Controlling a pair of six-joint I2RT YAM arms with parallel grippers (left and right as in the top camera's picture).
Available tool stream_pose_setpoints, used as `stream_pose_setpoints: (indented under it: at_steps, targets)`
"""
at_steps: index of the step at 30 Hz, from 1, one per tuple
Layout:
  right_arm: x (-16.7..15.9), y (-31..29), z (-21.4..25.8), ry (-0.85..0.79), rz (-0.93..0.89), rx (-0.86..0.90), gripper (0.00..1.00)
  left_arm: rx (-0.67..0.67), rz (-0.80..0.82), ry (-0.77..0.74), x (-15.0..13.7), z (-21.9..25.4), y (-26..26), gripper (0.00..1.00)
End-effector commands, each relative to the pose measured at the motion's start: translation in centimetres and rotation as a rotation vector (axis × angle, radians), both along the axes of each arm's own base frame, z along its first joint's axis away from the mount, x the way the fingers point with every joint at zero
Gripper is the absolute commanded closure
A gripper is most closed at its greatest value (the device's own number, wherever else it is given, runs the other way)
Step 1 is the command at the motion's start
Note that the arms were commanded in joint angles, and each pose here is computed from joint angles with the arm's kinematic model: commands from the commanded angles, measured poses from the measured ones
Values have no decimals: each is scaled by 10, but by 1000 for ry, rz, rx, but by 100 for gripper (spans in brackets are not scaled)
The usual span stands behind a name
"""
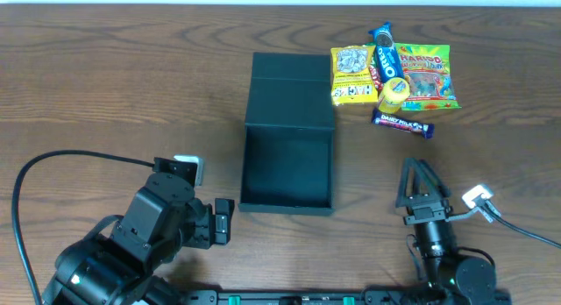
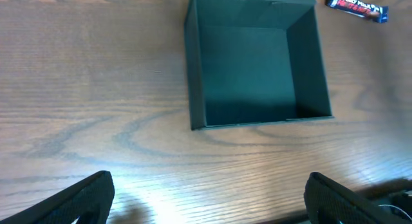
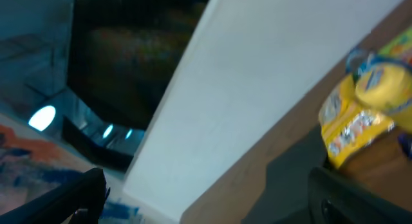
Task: Pack container
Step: 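Reach the right gripper to the green Haribo bag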
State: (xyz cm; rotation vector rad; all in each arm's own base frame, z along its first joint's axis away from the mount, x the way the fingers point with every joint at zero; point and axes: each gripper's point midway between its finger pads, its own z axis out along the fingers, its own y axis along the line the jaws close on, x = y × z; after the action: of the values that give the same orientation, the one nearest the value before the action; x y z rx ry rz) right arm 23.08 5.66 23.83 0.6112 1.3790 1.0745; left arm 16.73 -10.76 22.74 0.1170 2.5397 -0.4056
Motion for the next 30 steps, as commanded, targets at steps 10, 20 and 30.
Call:
stream_pose_setpoints:
  at_steps: [10,20,30]
  targets:
    - [19,30,-13,80,126,-520,1,93,21,-18,8,-4,11,5]
    - [50,22,27,292,141,-860,1,82,15,-19,8,-3,9,5]
    - [66,8,5,431,130,-909,1,79,13,-16,8,-3,8,5]
